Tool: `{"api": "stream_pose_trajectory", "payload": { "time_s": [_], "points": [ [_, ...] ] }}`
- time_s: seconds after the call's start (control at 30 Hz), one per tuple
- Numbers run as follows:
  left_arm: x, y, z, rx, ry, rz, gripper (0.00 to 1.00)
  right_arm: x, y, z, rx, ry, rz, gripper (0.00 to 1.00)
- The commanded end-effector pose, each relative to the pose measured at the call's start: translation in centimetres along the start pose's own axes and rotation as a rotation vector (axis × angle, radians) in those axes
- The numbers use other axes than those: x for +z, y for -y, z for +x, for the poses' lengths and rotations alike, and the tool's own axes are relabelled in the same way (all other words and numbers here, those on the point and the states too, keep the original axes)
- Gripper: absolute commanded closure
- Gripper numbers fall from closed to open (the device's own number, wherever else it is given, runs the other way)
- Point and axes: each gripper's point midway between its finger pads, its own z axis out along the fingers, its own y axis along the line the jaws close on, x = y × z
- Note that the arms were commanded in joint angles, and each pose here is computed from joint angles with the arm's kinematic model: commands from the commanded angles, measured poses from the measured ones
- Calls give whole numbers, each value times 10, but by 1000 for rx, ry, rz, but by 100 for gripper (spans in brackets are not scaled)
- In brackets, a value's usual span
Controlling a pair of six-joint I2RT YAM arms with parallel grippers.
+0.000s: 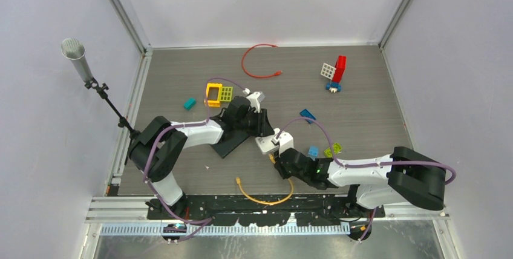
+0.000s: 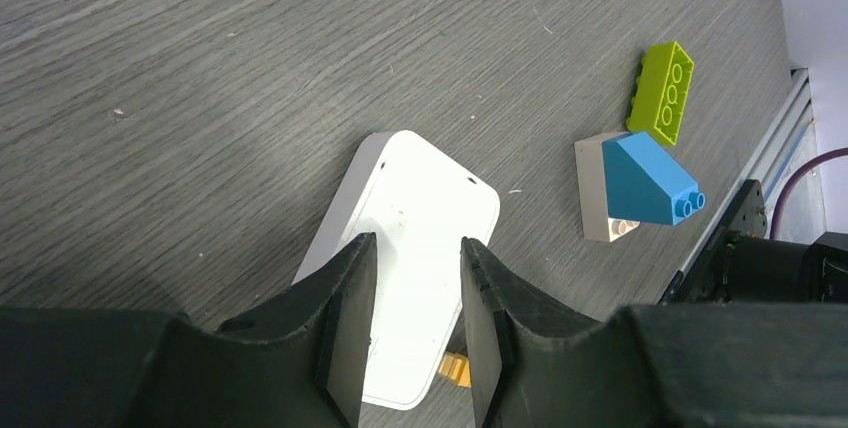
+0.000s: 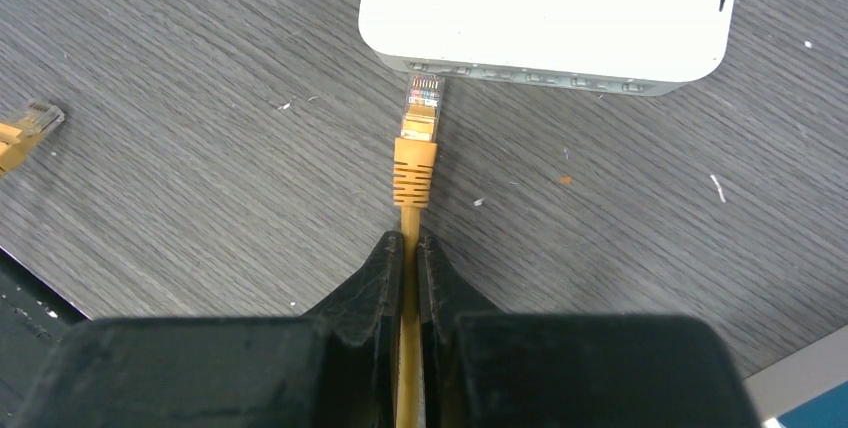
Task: Insert the plug into the switch port
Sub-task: Insert the connector into the switch port.
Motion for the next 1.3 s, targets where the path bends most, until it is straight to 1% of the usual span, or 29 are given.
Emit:
{"api": "stream_pose_trajectory", "payload": {
  "time_s": [0.0, 0.4, 0.63, 0.73, 0.83, 0.9, 1.1, 1.27],
  "points": [
    [2, 7, -13, 35, 29, 10, 62, -2, 0, -16, 9, 56, 11, 100],
    [3, 7, -12, 33, 24, 8, 63, -1, -9, -31, -1, 90, -15, 100],
    [2, 2, -12, 34, 21, -17, 63, 4, -14, -32, -3, 83, -29, 99],
    [-5, -3, -15, 37, 39, -64, 58, 5, -13, -31, -8, 78, -26, 100],
    [-15, -8, -20, 47, 73, -109, 50, 6, -13, -28, -13, 68, -23, 100],
    [-19, -11, -23, 56, 87, -130, 47, 7, -12, -26, -16, 60, -21, 99],
    [-14, -18, -20, 59, 67, -154, 42, 7, -11, -25, -13, 58, -17, 99],
    [-8, -24, -13, 52, 41, -164, 41, 7, -12, -27, -13, 64, -18, 100]
  ]
}}
